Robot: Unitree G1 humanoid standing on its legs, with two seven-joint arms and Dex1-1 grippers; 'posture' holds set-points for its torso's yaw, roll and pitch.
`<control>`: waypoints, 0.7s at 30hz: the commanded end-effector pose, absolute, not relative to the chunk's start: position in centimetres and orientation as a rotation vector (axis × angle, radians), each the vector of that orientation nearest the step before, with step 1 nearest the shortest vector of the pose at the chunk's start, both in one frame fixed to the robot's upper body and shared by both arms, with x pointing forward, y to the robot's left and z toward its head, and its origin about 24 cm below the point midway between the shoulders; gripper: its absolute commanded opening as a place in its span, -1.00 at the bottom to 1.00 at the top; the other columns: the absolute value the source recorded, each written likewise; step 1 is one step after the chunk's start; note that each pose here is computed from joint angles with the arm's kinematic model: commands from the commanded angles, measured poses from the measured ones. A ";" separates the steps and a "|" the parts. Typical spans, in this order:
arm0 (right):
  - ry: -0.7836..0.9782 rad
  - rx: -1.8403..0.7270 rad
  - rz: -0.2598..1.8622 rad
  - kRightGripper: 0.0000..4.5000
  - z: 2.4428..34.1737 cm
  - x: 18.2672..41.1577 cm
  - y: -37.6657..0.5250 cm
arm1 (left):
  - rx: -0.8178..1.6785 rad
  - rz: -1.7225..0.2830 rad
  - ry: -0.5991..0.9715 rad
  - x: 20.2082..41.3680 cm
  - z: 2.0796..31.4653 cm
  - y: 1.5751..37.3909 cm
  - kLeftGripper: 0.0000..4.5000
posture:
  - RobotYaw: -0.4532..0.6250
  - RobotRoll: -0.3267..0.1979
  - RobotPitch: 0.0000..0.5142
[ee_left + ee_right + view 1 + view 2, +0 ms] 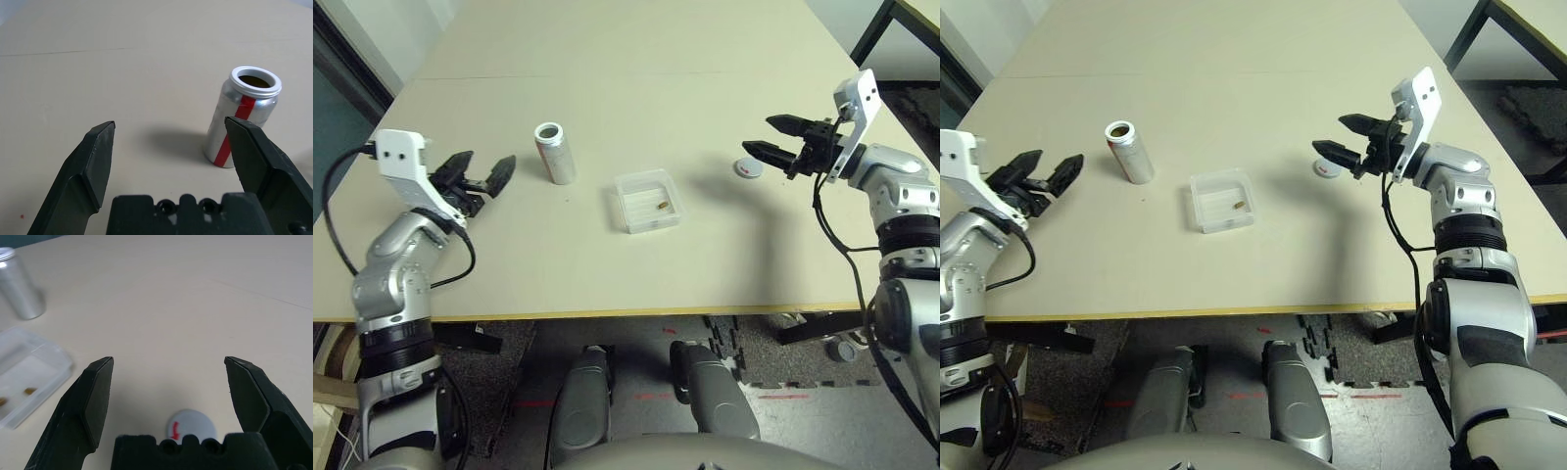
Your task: Pour the medicine from the bottle into the box.
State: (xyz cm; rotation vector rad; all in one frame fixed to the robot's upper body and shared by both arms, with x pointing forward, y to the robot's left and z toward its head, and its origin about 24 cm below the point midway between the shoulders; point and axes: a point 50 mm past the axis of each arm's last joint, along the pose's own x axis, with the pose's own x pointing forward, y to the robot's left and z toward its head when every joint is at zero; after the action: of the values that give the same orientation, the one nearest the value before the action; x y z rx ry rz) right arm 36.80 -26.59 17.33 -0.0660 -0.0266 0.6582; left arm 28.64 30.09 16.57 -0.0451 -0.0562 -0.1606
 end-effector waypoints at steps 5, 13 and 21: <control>-0.058 0.002 0.399 1.00 16.9 36.4 -29.9 | -0.047 -0.004 -0.062 28.6 16.7 33.4 1.00 | -0.13 0.25 -0.24; -0.054 0.008 0.233 1.00 16.3 35.6 -32.5 | -0.044 0.077 -0.055 28.9 16.2 35.7 1.00 | -0.17 0.25 -0.23; -0.028 0.026 0.125 1.00 14.4 34.1 -34.5 | -0.039 0.087 -0.054 30.3 16.2 36.5 1.00 | -0.25 0.25 -0.24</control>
State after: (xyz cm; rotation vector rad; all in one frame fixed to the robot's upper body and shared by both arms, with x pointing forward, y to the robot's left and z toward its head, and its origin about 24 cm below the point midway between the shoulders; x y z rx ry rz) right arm 34.60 -33.71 14.61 0.0167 -0.0181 0.1596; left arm 30.18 36.19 16.23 -0.0618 -0.0639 0.0830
